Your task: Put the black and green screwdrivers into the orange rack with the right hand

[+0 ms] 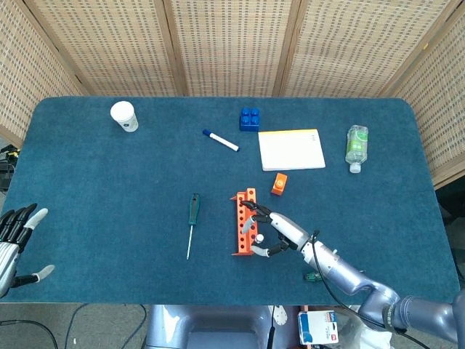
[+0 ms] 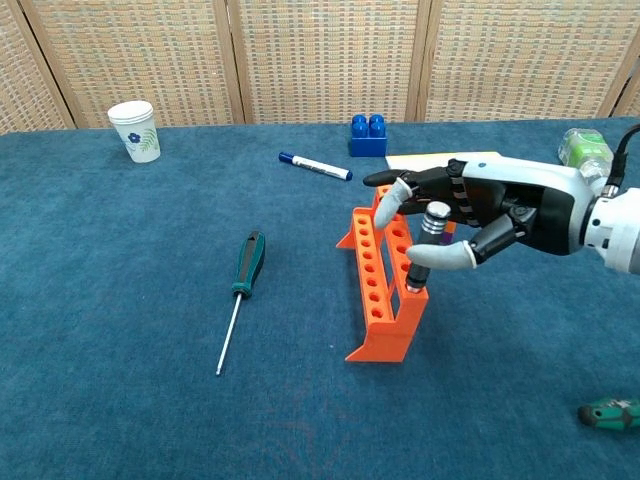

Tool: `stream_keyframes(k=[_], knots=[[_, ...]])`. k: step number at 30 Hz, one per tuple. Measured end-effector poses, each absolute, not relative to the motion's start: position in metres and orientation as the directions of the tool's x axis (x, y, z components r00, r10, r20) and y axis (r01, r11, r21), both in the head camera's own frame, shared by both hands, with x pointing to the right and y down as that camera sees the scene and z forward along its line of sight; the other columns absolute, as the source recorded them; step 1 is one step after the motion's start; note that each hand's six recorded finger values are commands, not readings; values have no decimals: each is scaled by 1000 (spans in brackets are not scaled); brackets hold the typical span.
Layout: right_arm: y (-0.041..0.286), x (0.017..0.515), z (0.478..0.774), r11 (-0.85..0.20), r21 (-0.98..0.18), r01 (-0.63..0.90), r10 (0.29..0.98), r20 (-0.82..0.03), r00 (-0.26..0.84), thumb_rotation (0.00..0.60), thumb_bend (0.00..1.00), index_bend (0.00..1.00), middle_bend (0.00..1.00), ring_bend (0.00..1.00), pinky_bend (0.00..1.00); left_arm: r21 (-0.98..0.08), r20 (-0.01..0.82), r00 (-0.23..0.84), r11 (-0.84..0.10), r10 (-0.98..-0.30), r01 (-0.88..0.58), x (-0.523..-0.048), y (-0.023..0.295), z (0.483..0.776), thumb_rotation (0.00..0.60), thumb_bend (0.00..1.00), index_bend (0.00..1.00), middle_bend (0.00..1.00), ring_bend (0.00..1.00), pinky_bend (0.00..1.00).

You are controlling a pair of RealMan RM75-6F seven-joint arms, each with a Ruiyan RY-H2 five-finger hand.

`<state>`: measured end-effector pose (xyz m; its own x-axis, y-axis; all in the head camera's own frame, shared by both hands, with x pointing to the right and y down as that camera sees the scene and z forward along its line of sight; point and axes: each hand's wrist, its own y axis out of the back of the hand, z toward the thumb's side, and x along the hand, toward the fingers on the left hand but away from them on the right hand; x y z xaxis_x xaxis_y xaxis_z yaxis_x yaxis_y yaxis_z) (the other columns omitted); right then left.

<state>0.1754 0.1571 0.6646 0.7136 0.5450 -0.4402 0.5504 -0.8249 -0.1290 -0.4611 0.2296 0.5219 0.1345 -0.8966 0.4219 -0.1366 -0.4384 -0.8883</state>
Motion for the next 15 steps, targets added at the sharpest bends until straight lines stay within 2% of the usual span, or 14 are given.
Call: stream_keyframes(k=[15], knots=[[154, 175, 653, -821, -161, 548, 560, -415, 717, 600, 469, 244, 0, 0, 0, -889, 419, 139, -436, -897, -141, -461, 230, 520, 600, 0, 0, 0, 0, 0]])
